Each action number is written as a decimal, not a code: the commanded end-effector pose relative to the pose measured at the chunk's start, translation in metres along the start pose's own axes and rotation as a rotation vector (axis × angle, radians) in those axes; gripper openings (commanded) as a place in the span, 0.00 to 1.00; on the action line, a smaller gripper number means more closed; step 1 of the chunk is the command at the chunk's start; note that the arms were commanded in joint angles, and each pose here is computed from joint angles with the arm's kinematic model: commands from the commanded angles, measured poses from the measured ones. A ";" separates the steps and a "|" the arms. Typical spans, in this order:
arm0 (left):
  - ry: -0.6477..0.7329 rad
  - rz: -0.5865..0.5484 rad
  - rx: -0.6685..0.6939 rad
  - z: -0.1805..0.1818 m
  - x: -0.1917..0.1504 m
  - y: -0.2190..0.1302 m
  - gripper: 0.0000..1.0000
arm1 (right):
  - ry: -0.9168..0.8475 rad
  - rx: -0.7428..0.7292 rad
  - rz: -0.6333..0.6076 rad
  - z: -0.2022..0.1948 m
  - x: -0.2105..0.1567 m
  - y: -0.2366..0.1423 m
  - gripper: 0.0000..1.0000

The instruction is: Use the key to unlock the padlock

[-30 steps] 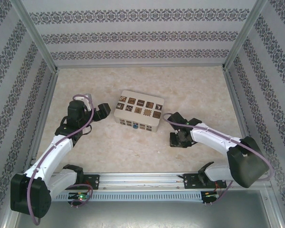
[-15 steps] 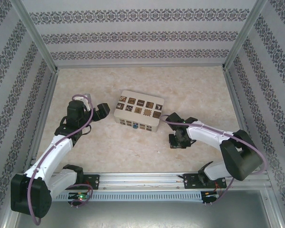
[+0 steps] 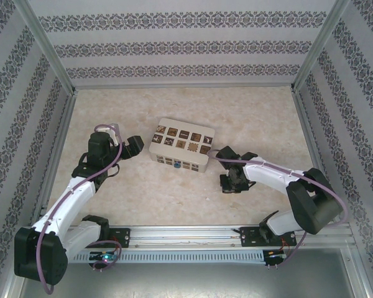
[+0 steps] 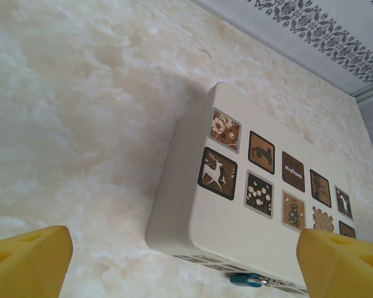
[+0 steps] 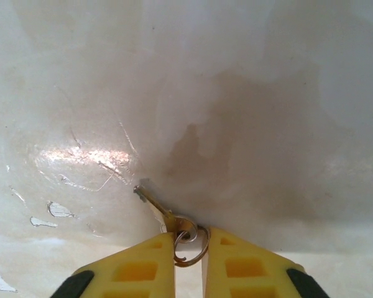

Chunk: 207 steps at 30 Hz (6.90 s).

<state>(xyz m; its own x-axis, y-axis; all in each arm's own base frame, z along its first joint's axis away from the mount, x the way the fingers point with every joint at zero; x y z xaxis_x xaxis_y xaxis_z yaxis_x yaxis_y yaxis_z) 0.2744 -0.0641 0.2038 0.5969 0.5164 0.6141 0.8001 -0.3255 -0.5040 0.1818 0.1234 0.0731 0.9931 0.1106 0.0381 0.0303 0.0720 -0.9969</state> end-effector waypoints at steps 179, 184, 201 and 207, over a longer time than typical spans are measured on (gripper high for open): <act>-0.228 0.151 -0.553 -0.162 0.031 -0.061 0.70 | -0.652 0.425 -1.077 0.103 0.053 -0.208 0.00; -0.400 0.208 -0.358 -0.144 0.026 -0.061 0.71 | -0.909 0.103 -1.179 0.111 0.048 -0.217 0.00; -0.608 0.404 -0.151 -0.152 -0.003 -0.039 0.60 | -1.461 -0.328 -1.164 0.166 0.056 -0.216 0.00; -0.605 0.427 -0.136 -0.152 -0.007 -0.035 0.58 | -1.560 -0.371 -1.146 0.183 0.062 -0.216 0.00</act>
<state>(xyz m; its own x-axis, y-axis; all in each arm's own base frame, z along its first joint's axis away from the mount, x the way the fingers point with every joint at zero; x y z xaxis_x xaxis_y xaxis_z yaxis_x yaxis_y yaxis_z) 0.2580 -0.1769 0.3099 0.7774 0.6291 -0.0031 0.5516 -0.6841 -0.4772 0.2159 0.2908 0.2942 -0.4060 0.8018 0.4385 0.6899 0.5835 -0.4284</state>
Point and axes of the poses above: each hand's point on the last joint's axis, 136 mm out from that joint toward the fingers, its own y axis out along the fingers, its own z axis along the line the jaws close on, x = y × z, the point moved 6 cm from there along -y, back along the fingers, and after that the axes turned 6 degrees about -y, right-handed, at the moved point
